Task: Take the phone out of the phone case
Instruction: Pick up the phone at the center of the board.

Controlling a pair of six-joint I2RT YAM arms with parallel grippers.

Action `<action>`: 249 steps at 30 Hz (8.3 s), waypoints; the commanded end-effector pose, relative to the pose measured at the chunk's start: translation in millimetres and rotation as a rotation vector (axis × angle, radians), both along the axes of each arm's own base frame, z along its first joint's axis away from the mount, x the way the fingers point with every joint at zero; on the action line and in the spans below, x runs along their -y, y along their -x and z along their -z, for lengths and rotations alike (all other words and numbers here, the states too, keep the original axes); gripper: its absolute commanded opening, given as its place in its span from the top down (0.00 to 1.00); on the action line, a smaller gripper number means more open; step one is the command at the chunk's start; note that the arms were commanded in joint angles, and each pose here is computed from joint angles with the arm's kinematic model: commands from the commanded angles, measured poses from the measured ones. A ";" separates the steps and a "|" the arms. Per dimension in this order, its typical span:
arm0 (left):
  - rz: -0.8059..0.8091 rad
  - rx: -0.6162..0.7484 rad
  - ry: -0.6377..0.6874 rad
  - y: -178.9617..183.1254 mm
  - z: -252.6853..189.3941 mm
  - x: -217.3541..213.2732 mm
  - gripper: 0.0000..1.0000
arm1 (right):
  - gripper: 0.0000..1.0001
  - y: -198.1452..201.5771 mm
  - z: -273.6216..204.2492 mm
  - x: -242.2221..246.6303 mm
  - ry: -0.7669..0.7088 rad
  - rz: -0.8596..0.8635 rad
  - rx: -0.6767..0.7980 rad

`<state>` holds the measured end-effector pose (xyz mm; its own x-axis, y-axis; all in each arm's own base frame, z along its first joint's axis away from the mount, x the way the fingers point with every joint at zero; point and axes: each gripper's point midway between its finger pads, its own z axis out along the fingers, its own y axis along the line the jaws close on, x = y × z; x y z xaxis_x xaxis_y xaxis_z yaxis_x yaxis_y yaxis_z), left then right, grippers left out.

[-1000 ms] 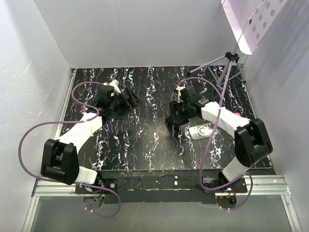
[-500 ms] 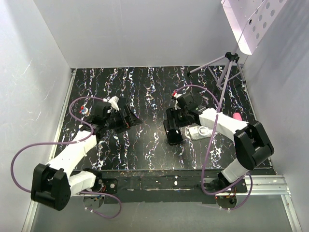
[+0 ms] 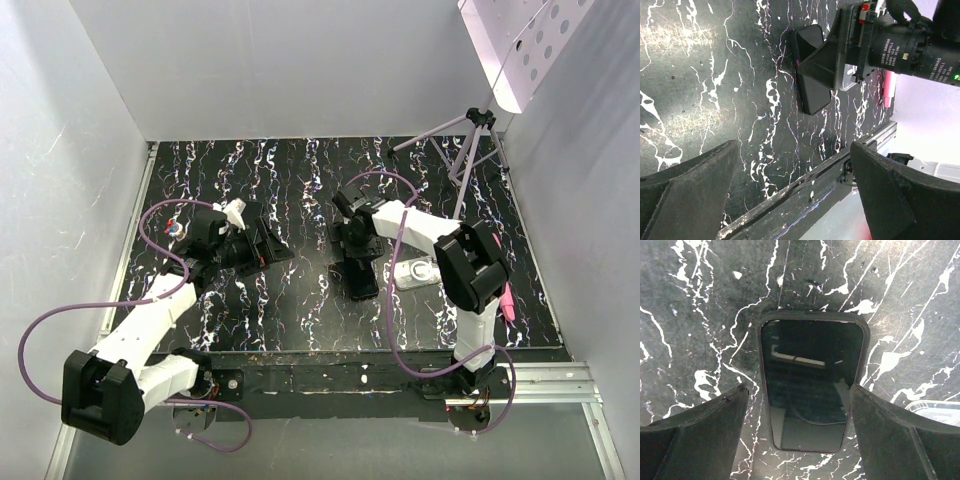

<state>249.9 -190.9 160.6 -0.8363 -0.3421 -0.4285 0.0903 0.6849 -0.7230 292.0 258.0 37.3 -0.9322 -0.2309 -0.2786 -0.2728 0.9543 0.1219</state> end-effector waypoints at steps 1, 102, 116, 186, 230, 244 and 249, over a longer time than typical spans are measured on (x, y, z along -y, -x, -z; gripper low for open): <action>0.032 0.046 0.007 4.8 -15.9 1.4 0.06 | 0.12 10.0 7.1 19.7 0.168 0.064 -0.034; 0.315 -0.039 0.136 3.9 -16.0 109.5 1.00 | 0.25 97.3 -101.4 -28.9 -0.261 -0.469 0.521; -0.150 0.253 0.056 -48.8 -111.9 51.9 1.00 | 0.04 93.4 -111.7 -4.8 -0.777 0.308 0.252; -0.021 0.338 -0.113 44.0 -63.1 20.0 0.16 | 0.99 99.4 -212.5 25.0 -1.001 -0.066 0.434; 0.800 0.296 0.385 118.3 -115.2 131.6 1.00 | 0.64 141.7 -241.3 -3.5 -1.298 -0.389 0.147; 0.567 0.294 0.592 97.6 -158.3 131.9 1.00 | 0.47 128.1 -263.0 -25.1 -1.384 -0.241 0.192; 0.557 0.289 0.614 97.3 -161.6 131.9 1.00 | 0.98 128.1 -269.3 -28.2 -1.481 -0.207 0.214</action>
